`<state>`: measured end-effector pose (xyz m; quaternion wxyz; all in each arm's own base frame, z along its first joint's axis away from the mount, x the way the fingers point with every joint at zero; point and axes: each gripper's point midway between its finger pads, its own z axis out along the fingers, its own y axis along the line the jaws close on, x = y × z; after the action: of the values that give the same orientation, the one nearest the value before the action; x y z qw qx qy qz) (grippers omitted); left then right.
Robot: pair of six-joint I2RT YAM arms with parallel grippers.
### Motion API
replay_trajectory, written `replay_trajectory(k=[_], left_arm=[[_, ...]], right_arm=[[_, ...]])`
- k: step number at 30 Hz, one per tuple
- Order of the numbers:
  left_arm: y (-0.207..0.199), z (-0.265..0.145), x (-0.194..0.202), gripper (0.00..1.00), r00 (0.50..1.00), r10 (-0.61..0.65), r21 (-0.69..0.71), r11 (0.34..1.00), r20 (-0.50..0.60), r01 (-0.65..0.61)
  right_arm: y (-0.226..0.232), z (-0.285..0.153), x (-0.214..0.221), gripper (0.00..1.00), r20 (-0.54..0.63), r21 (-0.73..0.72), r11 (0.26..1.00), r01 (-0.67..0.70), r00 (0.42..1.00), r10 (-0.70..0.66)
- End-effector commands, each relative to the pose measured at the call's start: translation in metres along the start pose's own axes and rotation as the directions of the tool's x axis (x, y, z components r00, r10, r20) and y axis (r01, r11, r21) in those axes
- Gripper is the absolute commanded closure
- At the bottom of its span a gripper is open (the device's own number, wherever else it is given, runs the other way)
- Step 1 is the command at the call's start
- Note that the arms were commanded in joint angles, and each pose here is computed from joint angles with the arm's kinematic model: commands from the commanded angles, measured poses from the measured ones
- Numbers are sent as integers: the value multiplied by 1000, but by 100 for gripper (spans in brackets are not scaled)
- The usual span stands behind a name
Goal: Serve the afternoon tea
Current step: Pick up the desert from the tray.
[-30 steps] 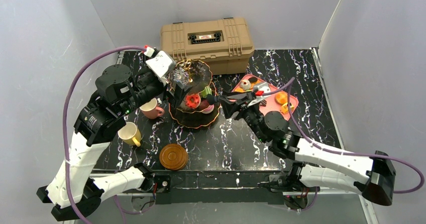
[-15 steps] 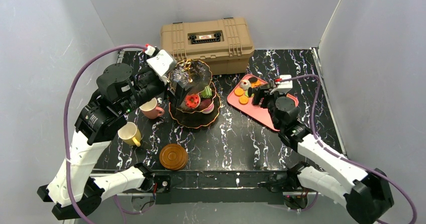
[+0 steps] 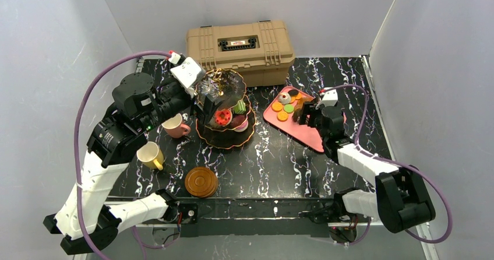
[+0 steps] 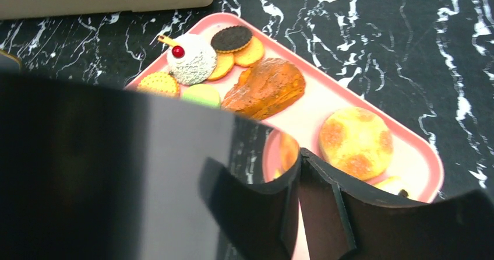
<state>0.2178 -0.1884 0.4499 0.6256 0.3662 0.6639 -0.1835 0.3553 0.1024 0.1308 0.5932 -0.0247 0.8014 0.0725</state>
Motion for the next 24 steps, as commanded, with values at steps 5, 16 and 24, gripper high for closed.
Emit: replay_trajectory(k=[5, 16, 24], left_arm=[[1, -3, -9, 2, 1000, -5, 0, 1000, 26, 5], [1, -2, -9, 2, 1000, -5, 3, 1000, 25, 4], [1, -4, -13, 2, 1000, -4, 3, 1000, 31, 4]], right_arm=[[17, 21, -22, 21, 76, -113, 994, 3, 997, 6], [23, 26, -20, 36, 59, -150, 987, 52, 997, -44], [31, 19, -26, 64, 61, -190, 980, 51, 997, -40]])
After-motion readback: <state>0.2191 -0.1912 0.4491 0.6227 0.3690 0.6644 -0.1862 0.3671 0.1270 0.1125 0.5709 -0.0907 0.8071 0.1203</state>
